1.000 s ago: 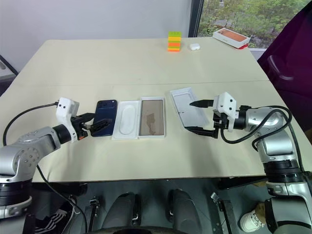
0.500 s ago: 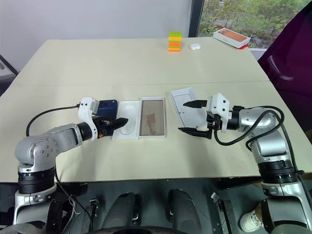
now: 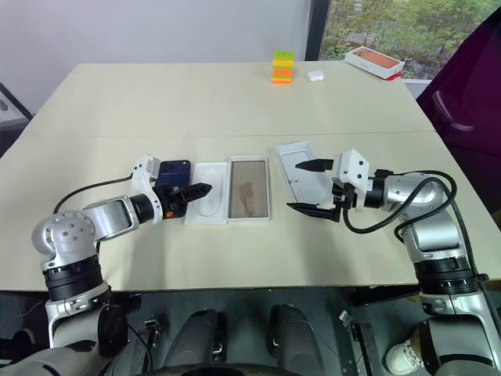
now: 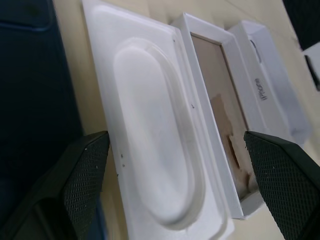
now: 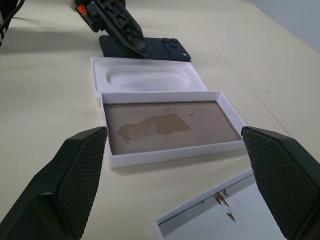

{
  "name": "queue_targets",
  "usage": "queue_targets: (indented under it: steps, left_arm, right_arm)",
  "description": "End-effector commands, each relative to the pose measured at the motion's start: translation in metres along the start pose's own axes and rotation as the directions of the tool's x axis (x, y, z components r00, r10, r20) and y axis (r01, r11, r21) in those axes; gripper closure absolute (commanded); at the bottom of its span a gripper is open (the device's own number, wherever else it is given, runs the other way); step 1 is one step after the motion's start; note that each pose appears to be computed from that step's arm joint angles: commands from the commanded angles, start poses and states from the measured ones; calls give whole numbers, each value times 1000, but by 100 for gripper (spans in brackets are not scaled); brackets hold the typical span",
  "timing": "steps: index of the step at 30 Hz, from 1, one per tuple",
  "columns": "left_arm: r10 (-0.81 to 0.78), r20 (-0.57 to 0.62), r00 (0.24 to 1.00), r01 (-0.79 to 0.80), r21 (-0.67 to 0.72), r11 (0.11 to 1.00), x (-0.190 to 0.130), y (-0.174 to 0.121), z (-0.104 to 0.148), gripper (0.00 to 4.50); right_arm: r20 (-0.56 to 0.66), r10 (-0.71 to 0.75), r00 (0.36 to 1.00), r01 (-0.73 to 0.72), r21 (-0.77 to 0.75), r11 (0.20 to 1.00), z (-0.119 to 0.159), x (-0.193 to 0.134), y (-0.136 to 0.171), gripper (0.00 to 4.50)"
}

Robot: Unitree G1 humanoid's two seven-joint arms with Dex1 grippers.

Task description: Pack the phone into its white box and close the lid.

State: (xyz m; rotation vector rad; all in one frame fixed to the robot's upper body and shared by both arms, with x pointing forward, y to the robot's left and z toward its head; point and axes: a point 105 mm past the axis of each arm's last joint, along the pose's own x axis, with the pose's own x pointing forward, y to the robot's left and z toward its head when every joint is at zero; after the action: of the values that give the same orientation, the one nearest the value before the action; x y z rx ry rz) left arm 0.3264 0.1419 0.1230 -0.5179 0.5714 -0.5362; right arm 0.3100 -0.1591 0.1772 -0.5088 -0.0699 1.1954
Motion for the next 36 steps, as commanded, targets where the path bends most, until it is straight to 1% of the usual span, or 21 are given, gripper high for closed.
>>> queue_targets:
  steps: [1, 2, 5, 6, 7, 9, 19, 22, 24, 29, 31, 36]
  left_arm:
    - [23, -9, 1000, -23, -25, 999, -1, 5, -1, 1]
    - [23, -9, 1000, -24, -27, 999, -1, 5, -1, 1]
    - [29, -9, 1000, -29, -24, 999, -3, 6, -1, 82]
    - [30, -12, 999, -30, -19, 999, -3, 6, -1, 140]
    - [27, -12, 1000, -27, -26, 999, -4, 6, -2, 181]
    - [40, -23, 999, -41, -23, 999, -5, 9, -3, 280]
    - [120, -70, 990, -121, -10, 993, -6, 22, -11, 280]
    - [128, -80, 989, -128, 0, 992, -6, 24, -13, 363]
    - [131, -92, 987, -132, -4, 991, -6, 25, -15, 447]
    - [130, -108, 986, -131, -5, 991, -5, 25, -17, 447]
    - [130, -85, 988, -132, -11, 991, -6, 27, -12, 447]
    - [11, 39, 999, -8, -84, 996, -13, 11, 15, 447]
  right_arm:
    - [25, -14, 1000, 15, -49, 999, 11, -1, -4, 0]
    - [25, -15, 1000, 17, -49, 999, 11, -1, -4, 0]
    - [24, -18, 1000, 19, -50, 999, 11, -1, -4, 0]
    - [25, -18, 1000, 20, -50, 999, 11, -1, -4, 0]
    - [25, -19, 1000, 20, -50, 999, 11, -1, -5, 0]
    - [25, -20, 999, 21, -50, 999, 11, -1, -5, 0]
    - [26, -24, 999, 25, -54, 998, 10, 0, -6, 0]
    - [25, -24, 999, 25, -55, 998, 10, 0, -6, 0]
    - [26, -24, 999, 25, -56, 998, 11, 0, -6, 0]
    - [26, -26, 999, 27, -58, 998, 11, 0, -7, 0]
    - [26, -28, 999, 30, -57, 998, 11, 0, -7, 0]
    - [23, -21, 1000, 22, -43, 999, 9, -1, -4, 0]
